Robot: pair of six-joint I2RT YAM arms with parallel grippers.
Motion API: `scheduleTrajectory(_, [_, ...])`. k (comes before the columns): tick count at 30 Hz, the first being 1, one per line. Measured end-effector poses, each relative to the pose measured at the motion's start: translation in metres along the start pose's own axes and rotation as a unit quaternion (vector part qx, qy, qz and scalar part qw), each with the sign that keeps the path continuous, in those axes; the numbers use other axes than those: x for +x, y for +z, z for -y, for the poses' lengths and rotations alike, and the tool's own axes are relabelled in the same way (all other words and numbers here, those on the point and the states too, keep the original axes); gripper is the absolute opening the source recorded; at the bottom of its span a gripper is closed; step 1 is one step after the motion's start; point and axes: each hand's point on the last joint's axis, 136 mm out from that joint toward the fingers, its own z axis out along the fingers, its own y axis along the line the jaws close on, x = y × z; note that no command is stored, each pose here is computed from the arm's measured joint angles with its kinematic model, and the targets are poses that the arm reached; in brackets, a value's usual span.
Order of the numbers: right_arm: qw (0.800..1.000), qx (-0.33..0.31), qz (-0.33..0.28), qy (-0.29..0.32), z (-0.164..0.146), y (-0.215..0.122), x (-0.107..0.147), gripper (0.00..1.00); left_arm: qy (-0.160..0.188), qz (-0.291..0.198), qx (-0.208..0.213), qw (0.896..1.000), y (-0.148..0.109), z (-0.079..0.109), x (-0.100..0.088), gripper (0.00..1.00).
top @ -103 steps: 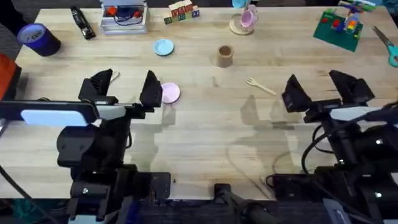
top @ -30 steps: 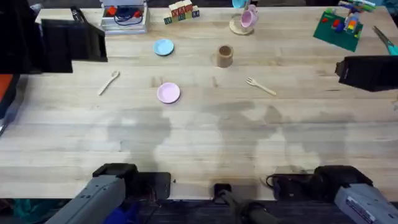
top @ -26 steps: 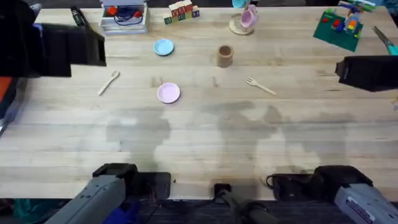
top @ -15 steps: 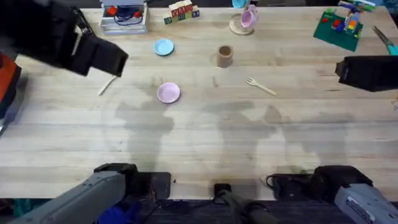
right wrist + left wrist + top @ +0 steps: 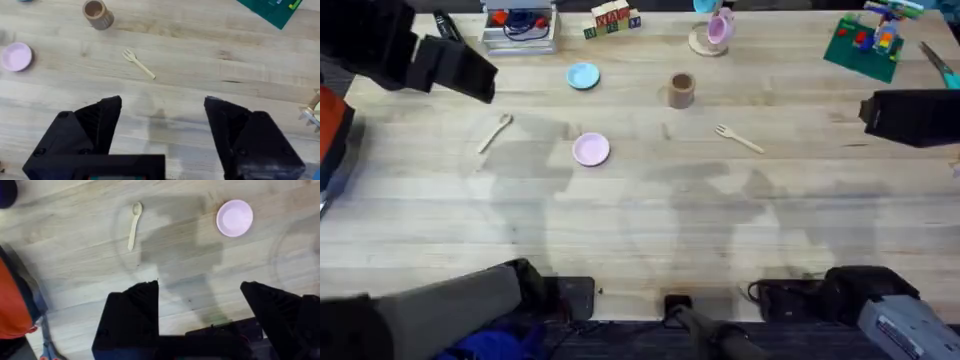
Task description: Pick up a utensil and set it on the pink plate, then put the other utensil in the container.
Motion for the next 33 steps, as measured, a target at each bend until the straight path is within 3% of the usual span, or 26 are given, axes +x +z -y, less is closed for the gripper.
scheduleTrajectory(11, [1.0, 0.0, 0.0, 0.0, 0.0, 0.0, 0.0, 0.996, -0.008, -0.036, 0.03, 0.999, 0.046, -0.036, -0.008, 0.995])
scheduleTrajectory(14, [1.0, 0.0, 0.0, 0.0, 0.0, 0.0, 0.0, 0.995, -0.018, -0.05, 0.022, 0.998, 0.059, -0.053, -0.006, 0.994])
scheduleTrajectory(18, [1.0, 0.0, 0.0, 0.0, 0.0, 0.0, 0.0, 0.996, -0.027, -0.07, -0.026, 0.997, 0.074, -0.084, 0.003, 0.994])
scheduleTrajectory(21, [1.0, 0.0, 0.0, 0.0, 0.0, 0.0, 0.0, 0.996, -0.006, -0.094, -0.044, 0.995, 0.094, -0.094, 0.018, 0.994])
scheduleTrajectory(25, [1.0, 0.0, 0.0, 0.0, 0.0, 0.0, 0.0, 0.996, 0.03, -0.119, -0.034, 0.992, 0.123, -0.091, 0.036, 0.994])
scheduleTrajectory(33, [1.0, 0.0, 0.0, 0.0, 0.0, 0.0, 0.0, 0.996, 0.064, -0.089, -0.061, 0.992, 0.147, -0.105, 0.028, 0.993])
